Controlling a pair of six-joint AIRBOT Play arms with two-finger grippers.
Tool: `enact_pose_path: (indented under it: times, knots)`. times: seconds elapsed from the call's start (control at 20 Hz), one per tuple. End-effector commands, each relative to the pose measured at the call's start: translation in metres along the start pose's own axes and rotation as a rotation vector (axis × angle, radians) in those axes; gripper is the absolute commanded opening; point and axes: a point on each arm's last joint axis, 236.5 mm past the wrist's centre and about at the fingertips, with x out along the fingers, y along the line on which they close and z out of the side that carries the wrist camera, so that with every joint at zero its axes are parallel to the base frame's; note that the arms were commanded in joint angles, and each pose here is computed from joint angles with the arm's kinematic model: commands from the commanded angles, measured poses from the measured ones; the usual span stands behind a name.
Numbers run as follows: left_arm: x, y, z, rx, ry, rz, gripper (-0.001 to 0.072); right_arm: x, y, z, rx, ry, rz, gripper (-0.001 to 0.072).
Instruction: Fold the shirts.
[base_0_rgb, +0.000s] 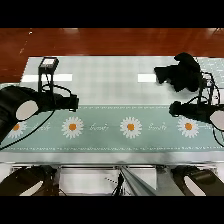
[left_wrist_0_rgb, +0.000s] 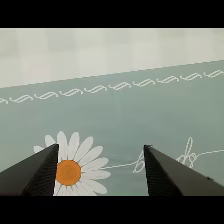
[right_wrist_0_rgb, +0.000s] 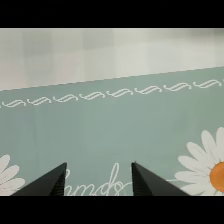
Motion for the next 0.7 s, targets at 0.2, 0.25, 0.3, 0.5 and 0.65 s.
enact_pose_path:
  times: [0.2,0.25,0.3,0.5,0.65]
  knots:
    - [-0.0004,0.0,0.0004,0.0,-0.001,0.0,0.0614,-0.0001,0.0003,-0.0001,0.0,0.0,0.001,0.0491]
    - [-0.0004,0.0001,0.0004,0.0,-0.002,0.0,0.0614,-0.0001,0.0003,-0.0001,0.0,0.0,0.001,0.0491]
    - [-0.0004,0.0,0.0004,0.0,-0.001,0.0,0.0614,-0.0001,0.0004,-0.0002,0.0,0.0,0.001,0.0491]
    - [-0.0004,0.0,0.0004,0.0,-0.001,0.0,0.0614,-0.0001,0.0003,-0.0001,0.0,0.0,0.001,0.0491]
    - [-0.0004,0.0,0.0004,0.0,-0.001,0.0,0.0613,-0.0001,0.0011,0.002,0.0,-0.009,0.004,0.0491]
